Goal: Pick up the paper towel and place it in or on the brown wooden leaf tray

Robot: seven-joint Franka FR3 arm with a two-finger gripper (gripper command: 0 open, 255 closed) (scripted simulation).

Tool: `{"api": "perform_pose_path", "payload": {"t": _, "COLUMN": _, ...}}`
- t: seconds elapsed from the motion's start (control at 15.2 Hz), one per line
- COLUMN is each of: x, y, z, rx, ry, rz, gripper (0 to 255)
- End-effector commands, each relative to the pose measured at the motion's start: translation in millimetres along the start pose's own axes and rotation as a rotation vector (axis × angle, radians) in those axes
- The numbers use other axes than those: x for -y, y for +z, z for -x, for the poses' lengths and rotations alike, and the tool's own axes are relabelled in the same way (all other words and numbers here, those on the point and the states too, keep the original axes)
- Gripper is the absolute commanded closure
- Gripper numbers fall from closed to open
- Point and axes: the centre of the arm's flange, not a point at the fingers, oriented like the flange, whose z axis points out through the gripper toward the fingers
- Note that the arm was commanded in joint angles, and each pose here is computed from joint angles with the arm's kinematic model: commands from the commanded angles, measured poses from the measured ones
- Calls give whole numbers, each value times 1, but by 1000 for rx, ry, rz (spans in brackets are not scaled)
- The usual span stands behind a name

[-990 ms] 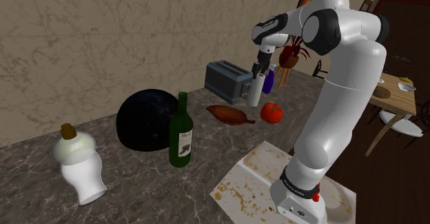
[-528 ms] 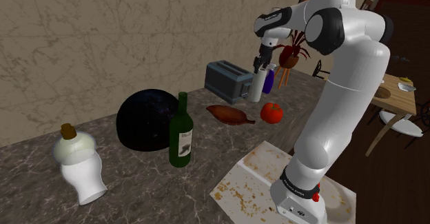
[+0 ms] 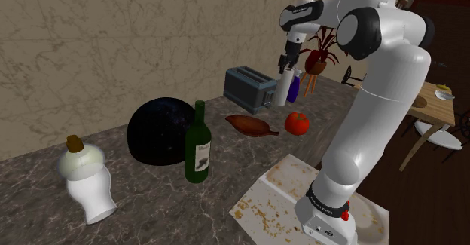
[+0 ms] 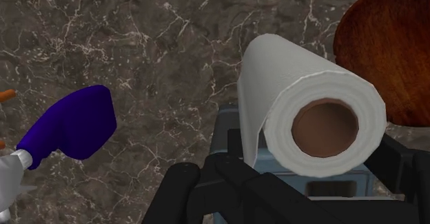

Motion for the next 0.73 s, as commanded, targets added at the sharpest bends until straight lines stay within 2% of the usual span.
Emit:
{"api": "perform_pose_path", "payload": {"t": 0.0, "x": 19, "y": -10, "z": -1, "rx": 0, "ry": 0, "rz": 0, "gripper": 255}}
{"api": "perform_pose_path", "payload": {"t": 0.66, "x": 138, "y": -67, "z": 2, "rx": 0, "ry": 0, "rz": 0, "gripper": 255}}
